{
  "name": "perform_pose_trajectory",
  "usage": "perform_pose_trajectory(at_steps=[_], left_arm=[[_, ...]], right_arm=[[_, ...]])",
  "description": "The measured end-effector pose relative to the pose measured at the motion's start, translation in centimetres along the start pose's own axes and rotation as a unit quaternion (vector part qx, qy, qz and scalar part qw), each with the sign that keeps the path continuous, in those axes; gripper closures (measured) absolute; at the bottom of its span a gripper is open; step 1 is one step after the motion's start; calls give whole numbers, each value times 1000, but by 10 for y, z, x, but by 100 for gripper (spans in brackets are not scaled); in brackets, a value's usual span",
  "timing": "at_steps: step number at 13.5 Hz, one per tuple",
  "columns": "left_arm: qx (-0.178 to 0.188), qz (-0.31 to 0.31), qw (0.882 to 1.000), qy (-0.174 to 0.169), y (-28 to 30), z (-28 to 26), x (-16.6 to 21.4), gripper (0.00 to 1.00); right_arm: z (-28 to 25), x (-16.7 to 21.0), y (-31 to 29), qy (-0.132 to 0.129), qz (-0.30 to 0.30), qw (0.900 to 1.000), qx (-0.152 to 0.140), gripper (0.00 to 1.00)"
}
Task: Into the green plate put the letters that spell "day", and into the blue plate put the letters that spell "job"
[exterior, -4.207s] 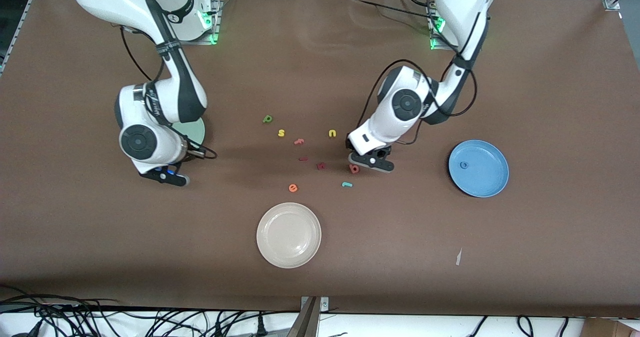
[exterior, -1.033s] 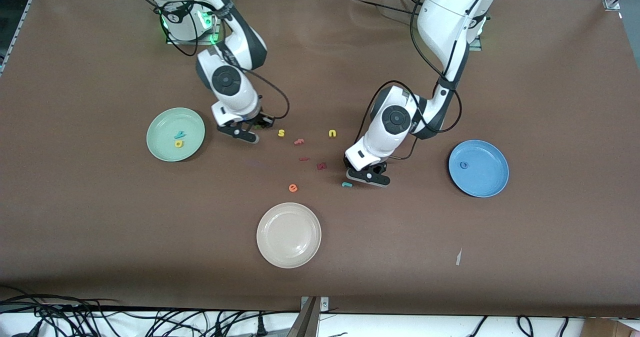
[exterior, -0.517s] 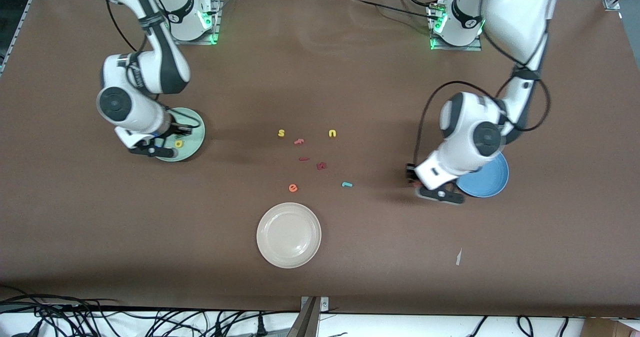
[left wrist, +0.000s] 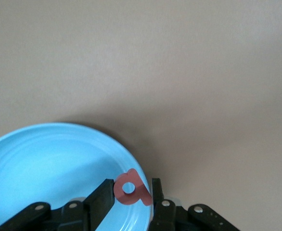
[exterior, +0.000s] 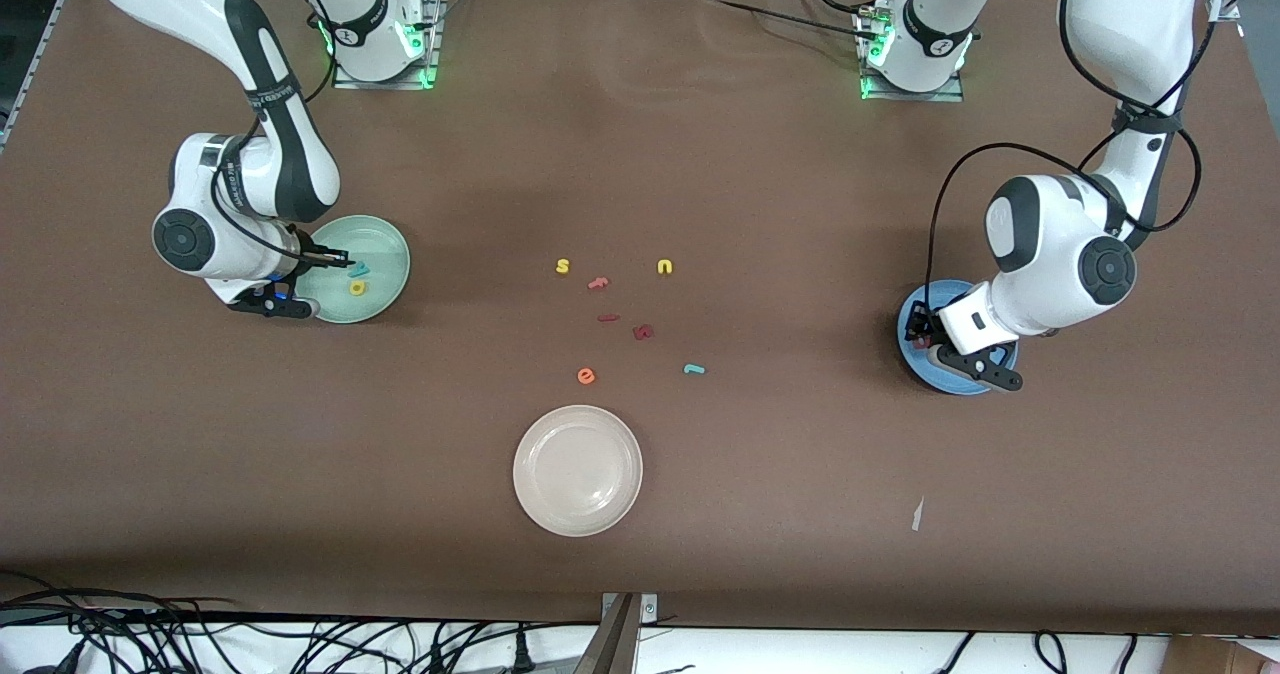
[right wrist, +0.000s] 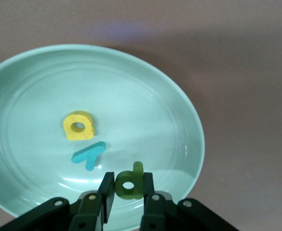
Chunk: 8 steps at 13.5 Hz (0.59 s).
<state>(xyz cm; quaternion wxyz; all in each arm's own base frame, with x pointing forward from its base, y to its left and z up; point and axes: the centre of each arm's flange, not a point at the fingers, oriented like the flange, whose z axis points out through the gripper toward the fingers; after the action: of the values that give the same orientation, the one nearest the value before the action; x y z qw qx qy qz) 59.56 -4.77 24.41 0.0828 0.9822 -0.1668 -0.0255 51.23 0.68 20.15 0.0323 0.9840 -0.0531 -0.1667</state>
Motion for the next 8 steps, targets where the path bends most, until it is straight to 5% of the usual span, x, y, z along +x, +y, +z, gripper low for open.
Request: perform_pose_trajectory(at_steps=[3,7,8], left_arm=[[-1,12,1000,-4,-10,1,-8,59],[0,15,1000,-1,-10,-1,-8,23],[0,16,1000,0,-9,-2,-8,23]], right_arm=[[-8,3,-1,8,0,1000,3,41],[-56,10,-9,42,-7,999,17,0],[-75,11,-12,45,-11,999,20,0]])
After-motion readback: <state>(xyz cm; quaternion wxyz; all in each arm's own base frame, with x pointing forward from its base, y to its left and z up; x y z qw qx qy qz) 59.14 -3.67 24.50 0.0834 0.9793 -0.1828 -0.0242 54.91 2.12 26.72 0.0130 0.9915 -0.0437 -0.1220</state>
